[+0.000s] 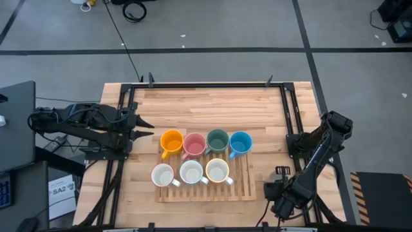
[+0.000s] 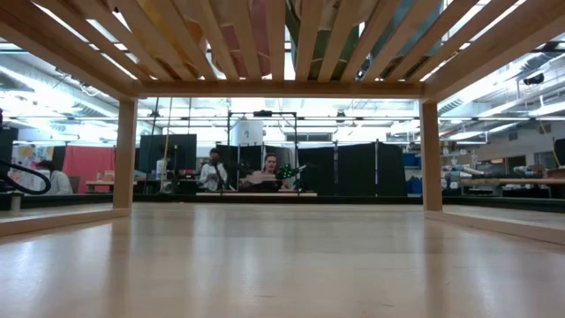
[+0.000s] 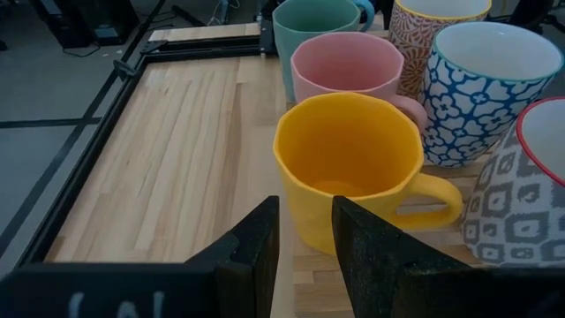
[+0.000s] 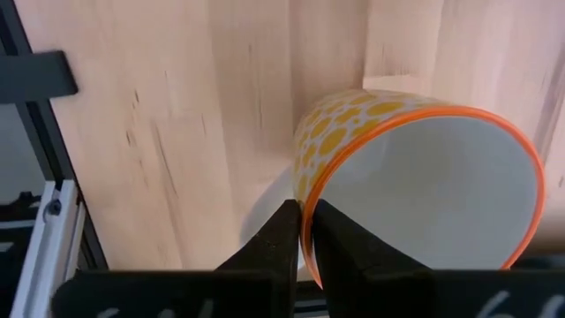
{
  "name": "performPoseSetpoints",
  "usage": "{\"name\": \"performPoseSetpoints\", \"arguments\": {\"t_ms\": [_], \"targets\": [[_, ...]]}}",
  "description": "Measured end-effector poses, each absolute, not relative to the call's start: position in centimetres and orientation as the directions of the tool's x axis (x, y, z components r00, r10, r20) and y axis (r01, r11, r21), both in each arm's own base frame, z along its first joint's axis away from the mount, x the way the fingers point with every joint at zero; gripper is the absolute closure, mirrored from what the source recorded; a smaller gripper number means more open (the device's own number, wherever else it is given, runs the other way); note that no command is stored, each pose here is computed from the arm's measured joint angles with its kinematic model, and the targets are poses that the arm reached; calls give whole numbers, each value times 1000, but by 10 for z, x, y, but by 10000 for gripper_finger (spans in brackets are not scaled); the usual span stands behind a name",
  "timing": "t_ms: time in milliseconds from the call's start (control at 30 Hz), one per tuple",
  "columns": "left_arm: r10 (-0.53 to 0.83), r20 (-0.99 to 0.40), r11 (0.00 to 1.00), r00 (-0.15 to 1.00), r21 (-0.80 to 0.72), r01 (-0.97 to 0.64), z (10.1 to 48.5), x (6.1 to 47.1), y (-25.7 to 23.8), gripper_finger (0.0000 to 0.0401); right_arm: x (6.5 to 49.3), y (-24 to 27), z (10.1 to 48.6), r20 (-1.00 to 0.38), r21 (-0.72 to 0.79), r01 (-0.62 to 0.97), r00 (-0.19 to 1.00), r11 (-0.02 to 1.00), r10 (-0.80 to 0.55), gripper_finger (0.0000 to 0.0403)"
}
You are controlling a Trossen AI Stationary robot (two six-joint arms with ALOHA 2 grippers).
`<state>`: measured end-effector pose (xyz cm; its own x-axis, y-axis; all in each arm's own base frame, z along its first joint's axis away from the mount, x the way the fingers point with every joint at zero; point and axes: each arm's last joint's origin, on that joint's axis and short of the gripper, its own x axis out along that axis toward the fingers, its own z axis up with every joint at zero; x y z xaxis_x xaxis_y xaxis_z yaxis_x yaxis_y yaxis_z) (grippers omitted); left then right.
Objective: Place coffee mugs
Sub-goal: Put the orange patterned mug on the shelf
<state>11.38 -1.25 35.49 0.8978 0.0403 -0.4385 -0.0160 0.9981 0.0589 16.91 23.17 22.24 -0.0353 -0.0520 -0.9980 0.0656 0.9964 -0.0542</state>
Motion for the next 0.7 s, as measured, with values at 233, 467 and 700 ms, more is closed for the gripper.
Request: {"name": "performPoseSetpoints", "arguments": {"t_ms": [233,467,700], "targets": [[40,-439,998,898,59,-16,355,114,-12,287,169,232,222,-998,-45,130,-56,991,-38,359],[40,-438,998,898,59,-16,355,114,-12,287,168,232,222,-998,-44,129,-59,991,-36,337],[40,-438,998,898,58,-16,355,114,-12,287,168,232,222,-997,-45,140,-61,989,-37,294]]}}
